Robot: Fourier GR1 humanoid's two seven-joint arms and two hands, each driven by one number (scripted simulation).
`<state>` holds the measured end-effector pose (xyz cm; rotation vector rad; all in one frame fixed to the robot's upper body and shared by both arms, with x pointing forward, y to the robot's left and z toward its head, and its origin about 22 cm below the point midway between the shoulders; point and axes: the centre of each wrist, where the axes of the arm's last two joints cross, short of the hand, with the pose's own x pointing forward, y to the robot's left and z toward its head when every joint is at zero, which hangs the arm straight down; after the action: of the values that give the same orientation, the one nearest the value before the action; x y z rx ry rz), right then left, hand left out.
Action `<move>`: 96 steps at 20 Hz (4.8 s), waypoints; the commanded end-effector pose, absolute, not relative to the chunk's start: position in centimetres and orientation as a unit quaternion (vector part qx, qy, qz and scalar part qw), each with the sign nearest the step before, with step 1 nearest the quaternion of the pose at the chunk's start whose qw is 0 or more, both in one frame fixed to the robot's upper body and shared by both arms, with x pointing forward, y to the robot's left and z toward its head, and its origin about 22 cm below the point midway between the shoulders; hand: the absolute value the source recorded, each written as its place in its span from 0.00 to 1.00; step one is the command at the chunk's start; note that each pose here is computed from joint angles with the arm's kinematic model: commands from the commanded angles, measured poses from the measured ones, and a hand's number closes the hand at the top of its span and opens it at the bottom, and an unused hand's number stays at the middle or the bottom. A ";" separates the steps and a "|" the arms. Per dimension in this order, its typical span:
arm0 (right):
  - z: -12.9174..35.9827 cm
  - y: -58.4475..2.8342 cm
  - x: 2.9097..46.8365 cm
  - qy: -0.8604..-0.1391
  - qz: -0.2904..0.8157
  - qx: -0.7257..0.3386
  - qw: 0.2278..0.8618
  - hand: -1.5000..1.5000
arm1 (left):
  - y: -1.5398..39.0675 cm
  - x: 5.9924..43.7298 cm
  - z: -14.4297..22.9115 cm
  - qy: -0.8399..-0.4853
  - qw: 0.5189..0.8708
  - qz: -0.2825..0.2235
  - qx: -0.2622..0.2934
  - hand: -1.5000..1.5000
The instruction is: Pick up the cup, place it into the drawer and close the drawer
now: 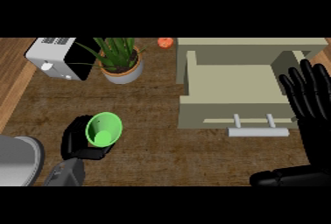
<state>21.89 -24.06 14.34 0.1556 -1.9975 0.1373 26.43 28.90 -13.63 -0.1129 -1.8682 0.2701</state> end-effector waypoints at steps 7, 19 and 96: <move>15.3 -25.2 22.2 -0.839 0.045 0.055 0.540 0.00 | 26.5 28.9 -8.3 -0.854 0.500 0.093 -0.108 1.00; 15.0 -24.8 22.6 -0.835 0.055 0.058 0.544 0.00 | 20.6 30.5 3.4 -0.855 0.493 0.052 -0.156 1.00; 13.7 -23.9 23.2 -0.831 0.065 0.147 0.533 0.00 | -0.2 42.1 15.8 -0.836 0.533 -0.070 -0.108 0.00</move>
<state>23.86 -24.41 13.98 0.3144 -2.0073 0.1580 42.28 0.28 14.51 -0.1563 -1.9493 -0.2261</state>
